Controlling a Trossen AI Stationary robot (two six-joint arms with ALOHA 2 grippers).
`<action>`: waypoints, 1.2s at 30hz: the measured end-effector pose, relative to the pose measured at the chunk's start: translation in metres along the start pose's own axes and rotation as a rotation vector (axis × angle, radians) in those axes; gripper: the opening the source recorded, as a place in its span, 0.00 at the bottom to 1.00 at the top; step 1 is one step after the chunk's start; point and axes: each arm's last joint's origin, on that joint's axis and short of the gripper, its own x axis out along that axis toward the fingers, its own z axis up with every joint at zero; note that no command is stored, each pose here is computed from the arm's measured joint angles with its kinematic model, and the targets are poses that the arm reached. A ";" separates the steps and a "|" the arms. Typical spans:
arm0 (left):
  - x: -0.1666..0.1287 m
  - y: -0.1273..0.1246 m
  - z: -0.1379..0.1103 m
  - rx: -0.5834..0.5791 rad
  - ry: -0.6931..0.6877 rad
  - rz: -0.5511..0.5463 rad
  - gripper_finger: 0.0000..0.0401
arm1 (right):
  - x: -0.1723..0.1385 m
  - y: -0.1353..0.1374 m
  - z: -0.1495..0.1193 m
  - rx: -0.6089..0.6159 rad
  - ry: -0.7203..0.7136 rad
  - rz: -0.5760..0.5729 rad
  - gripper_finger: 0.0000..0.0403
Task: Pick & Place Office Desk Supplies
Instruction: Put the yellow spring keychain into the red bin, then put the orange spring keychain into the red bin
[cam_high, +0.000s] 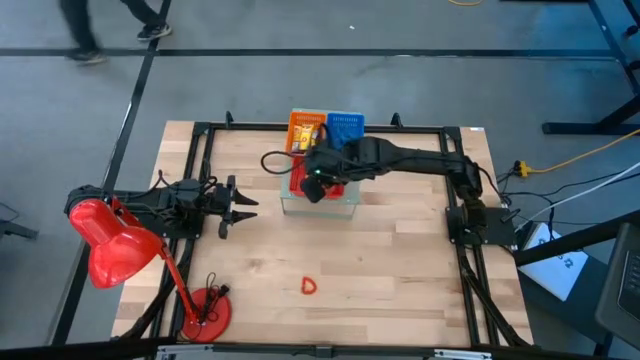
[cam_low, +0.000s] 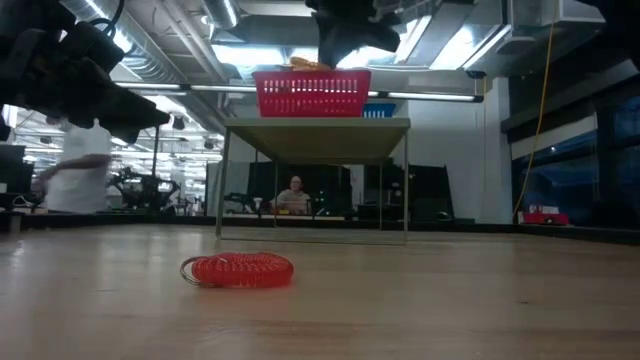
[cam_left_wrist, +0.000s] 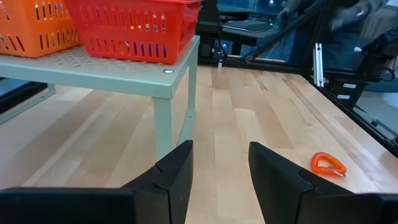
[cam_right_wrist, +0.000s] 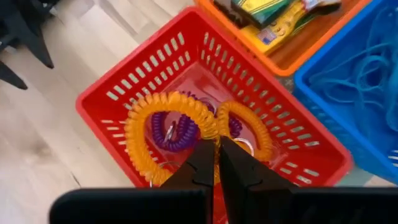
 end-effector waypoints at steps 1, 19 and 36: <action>0.000 0.000 0.000 0.000 0.000 0.000 0.37 | 0.002 0.000 0.000 0.001 0.006 0.001 0.02; 0.000 0.000 0.000 0.000 0.000 0.000 0.37 | 0.011 -0.004 0.005 -0.030 0.016 -0.016 0.15; 0.000 0.000 0.000 0.000 0.000 0.000 0.37 | -0.025 0.031 -0.011 -0.005 -0.070 0.216 0.46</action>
